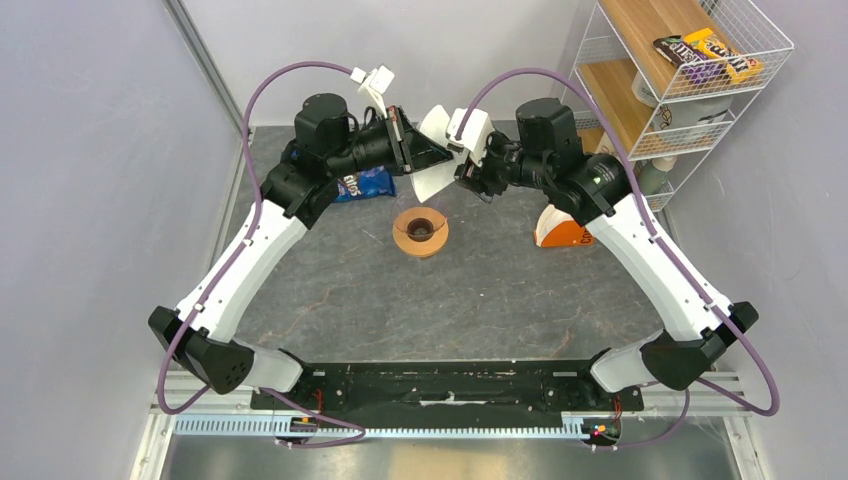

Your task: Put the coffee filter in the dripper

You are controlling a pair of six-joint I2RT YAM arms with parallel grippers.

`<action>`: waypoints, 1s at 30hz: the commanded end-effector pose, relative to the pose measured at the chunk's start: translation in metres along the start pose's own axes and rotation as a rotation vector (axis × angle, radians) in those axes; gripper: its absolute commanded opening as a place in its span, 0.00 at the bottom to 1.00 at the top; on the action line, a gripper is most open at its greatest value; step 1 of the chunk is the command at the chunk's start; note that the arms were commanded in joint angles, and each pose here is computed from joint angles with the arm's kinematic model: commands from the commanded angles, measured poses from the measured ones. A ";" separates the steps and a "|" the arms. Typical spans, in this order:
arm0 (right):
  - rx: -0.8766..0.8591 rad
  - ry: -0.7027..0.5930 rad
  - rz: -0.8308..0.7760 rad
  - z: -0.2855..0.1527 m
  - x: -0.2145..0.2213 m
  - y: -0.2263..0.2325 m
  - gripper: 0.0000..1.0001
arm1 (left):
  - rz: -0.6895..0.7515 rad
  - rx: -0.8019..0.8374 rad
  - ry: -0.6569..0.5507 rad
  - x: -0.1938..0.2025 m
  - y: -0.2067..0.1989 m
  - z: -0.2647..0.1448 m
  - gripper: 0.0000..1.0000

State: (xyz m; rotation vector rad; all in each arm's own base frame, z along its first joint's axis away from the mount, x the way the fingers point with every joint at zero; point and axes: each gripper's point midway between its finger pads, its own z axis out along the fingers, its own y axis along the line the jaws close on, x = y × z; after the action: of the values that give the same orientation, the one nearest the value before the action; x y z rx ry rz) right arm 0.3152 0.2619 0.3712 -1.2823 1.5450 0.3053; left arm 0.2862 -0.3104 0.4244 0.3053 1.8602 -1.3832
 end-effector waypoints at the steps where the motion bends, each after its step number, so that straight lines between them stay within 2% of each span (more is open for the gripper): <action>1: 0.024 -0.052 -0.027 -0.006 -0.019 -0.008 0.62 | -0.020 0.061 0.011 0.002 -0.013 -0.001 0.16; 2: 0.022 -0.052 -0.028 -0.006 -0.019 -0.008 0.61 | -0.021 0.068 0.014 0.002 -0.014 -0.001 0.17; 4: 0.020 -0.059 -0.028 -0.008 -0.021 -0.007 0.60 | -0.023 0.069 0.015 0.003 -0.013 0.000 0.26; 8: -0.002 -0.076 -0.019 -0.010 -0.024 -0.002 0.60 | -0.028 0.069 0.017 0.003 -0.011 0.002 0.34; 15: -0.014 -0.072 -0.027 -0.010 -0.022 0.001 0.53 | -0.020 0.094 0.021 0.004 -0.014 0.003 0.18; 16: -0.011 -0.070 -0.027 -0.011 -0.021 0.001 0.55 | -0.016 0.093 0.025 0.006 -0.013 0.002 0.15; 19: 0.014 -0.050 -0.038 -0.017 -0.015 -0.001 0.84 | -0.011 0.080 0.052 0.011 -0.010 0.000 0.07; 22: 0.057 -0.058 -0.072 -0.029 -0.011 -0.003 0.95 | -0.008 0.070 0.079 0.016 -0.007 -0.003 0.02; 30: 0.002 -0.149 -0.114 -0.032 -0.022 0.012 0.97 | -0.025 0.109 0.126 0.028 -0.012 -0.004 0.02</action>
State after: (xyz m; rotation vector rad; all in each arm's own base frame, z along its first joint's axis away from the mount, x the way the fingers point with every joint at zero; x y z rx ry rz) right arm 0.2843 0.2447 0.3719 -1.3270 1.4600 0.3007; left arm 0.2678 -0.3167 0.4153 0.3753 1.9016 -1.4879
